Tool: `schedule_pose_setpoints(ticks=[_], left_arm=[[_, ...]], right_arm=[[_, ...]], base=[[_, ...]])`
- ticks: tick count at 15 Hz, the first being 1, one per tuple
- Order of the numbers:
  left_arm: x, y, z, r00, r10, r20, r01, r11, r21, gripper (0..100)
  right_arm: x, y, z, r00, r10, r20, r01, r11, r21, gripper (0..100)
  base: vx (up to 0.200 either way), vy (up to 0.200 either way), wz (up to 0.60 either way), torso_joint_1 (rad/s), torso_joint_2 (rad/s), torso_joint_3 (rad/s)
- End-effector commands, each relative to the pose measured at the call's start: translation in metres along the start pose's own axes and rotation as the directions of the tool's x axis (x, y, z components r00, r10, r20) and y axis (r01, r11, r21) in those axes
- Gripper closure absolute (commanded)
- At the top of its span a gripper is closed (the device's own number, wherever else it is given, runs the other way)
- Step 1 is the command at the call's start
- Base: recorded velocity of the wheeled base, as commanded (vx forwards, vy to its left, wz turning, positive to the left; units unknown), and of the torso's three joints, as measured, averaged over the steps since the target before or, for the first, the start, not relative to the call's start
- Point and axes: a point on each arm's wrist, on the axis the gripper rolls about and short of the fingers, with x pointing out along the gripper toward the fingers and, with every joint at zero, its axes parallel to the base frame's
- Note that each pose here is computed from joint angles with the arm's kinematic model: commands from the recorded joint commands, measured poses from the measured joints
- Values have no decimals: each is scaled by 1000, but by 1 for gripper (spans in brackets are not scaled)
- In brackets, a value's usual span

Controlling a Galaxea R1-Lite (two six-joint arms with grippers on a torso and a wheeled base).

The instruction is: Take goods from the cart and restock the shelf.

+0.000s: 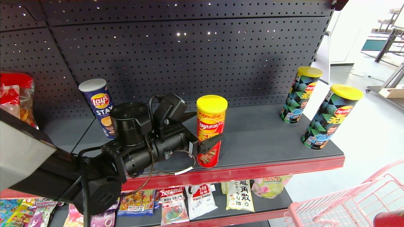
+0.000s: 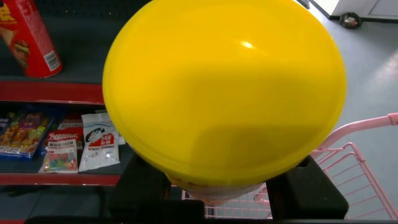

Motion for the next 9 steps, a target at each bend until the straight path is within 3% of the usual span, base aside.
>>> schedule_pose_setpoints(ticks=[1,6,9], left_arm=[[-7,-2,0,1000,0,-8,0,1000,-2,0],[-41,-7,4,999,26,-25,-26,1000,-6,0],[-76,1,8,992,123,-29,-124,992,-5,0]], right_arm=[[0,0,0,1000,1,0,-1,1000,0,100],[1,0,-1,1000,3,-4,-3,1000,-1,100],[2,1,-5,1000,12,-20,-12,1000,-5,100]], base=[[0,0,0,0,0,0],[0,0,0,0,0,0],[0,0,0,0,0,0]])
